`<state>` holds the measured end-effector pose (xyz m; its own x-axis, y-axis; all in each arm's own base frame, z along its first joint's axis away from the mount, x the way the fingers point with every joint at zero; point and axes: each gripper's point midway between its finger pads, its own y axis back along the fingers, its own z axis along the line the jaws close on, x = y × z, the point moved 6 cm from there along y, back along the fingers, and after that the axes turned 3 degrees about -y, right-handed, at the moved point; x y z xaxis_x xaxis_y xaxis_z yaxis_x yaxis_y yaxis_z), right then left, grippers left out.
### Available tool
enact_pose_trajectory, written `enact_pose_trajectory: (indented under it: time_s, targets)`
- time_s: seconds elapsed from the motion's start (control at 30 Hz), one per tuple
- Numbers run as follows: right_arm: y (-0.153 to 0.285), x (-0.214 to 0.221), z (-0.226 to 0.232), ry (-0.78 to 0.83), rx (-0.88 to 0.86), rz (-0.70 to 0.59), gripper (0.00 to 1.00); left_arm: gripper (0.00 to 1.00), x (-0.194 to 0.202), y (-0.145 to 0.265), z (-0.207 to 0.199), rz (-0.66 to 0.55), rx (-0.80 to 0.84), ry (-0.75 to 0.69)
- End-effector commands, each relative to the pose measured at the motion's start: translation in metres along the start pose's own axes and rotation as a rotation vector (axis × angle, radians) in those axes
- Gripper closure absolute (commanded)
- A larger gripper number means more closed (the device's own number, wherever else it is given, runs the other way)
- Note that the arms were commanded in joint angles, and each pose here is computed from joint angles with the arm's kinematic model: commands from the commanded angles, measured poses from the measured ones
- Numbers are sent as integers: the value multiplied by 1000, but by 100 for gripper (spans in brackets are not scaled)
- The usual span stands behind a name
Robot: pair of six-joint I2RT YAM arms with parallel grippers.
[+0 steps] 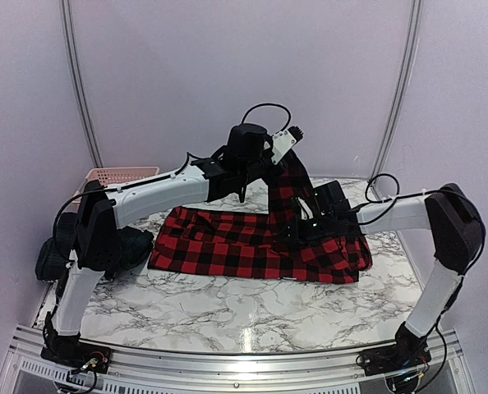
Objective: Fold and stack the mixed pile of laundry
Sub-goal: Smooth out the rectangle-folded T-shirt at the center of the board.
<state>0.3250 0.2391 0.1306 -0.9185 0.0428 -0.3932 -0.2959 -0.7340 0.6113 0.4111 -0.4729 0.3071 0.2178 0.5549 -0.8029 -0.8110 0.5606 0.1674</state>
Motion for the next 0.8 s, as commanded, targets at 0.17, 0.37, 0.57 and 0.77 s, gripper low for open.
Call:
enact_pose_trajectory:
  time_s: [0.17, 0.37, 0.57, 0.77]
  targets:
    - [-49, -20, -16, 16, 173, -109, 93, 100, -18, 32, 19, -74, 10, 43]
    - [-18, -21, 11, 93, 113, -122, 72, 100, 1, 56, 11, -55, 114, -23]
    - [37, 4, 32, 170, 68, -131, 58, 100, 59, 98, -7, -29, 270, -94]
    - [74, 28, 20, 138, 82, -110, 56, 100, 114, 126, -23, 18, 395, -211]
